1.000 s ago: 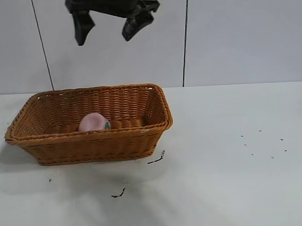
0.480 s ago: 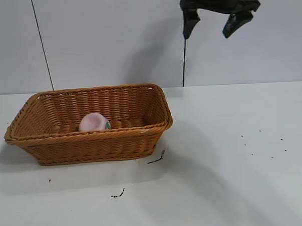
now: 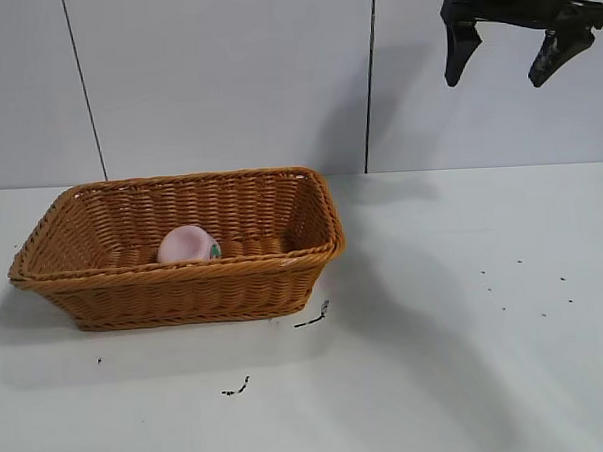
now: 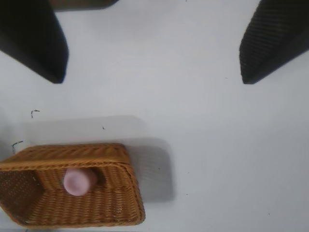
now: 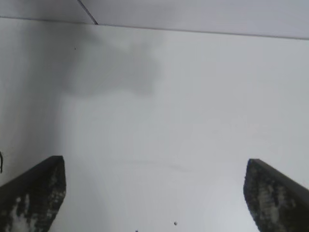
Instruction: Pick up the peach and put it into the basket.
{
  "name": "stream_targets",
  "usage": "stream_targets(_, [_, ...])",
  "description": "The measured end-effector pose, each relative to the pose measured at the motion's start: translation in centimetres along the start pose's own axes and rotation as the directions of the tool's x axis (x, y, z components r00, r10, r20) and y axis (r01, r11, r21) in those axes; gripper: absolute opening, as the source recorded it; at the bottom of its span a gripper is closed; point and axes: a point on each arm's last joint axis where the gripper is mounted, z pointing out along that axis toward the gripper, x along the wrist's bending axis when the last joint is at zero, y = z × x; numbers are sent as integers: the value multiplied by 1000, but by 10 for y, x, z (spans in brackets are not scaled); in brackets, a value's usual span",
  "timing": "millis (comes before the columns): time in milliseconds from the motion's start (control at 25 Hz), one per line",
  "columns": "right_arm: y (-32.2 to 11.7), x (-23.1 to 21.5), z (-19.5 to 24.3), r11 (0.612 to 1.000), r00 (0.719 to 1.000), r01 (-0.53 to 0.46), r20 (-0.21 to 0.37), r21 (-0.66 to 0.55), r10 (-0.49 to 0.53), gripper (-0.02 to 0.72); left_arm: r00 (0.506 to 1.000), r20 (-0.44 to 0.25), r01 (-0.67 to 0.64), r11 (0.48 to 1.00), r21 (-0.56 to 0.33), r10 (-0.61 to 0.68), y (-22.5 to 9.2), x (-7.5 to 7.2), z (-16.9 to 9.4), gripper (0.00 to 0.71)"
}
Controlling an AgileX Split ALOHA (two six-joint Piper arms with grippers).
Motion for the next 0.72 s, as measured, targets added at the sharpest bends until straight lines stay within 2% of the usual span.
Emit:
stream_targets(160, [2, 2, -28, 998, 1000, -13, -4, -55, 13, 695, 1000, 0, 0, 1000, 0, 0, 0, 0, 0, 693])
stream_targets(400, [-17, 8, -104, 990, 999, -30, -31, -141, 25, 695, 1000, 0, 0, 1000, 0, 0, 0, 0, 0, 693])
stream_targets(560, [-59, 11, -146, 991, 999, -32, -36, -129, 27, 695, 1000, 0, 0, 1000, 0, 0, 0, 0, 0, 693])
stream_targets(720, [-120, 15, -177, 995, 999, -32, -36, -95, 29, 695, 1000, 0, 0, 1000, 0, 0, 0, 0, 0, 693])
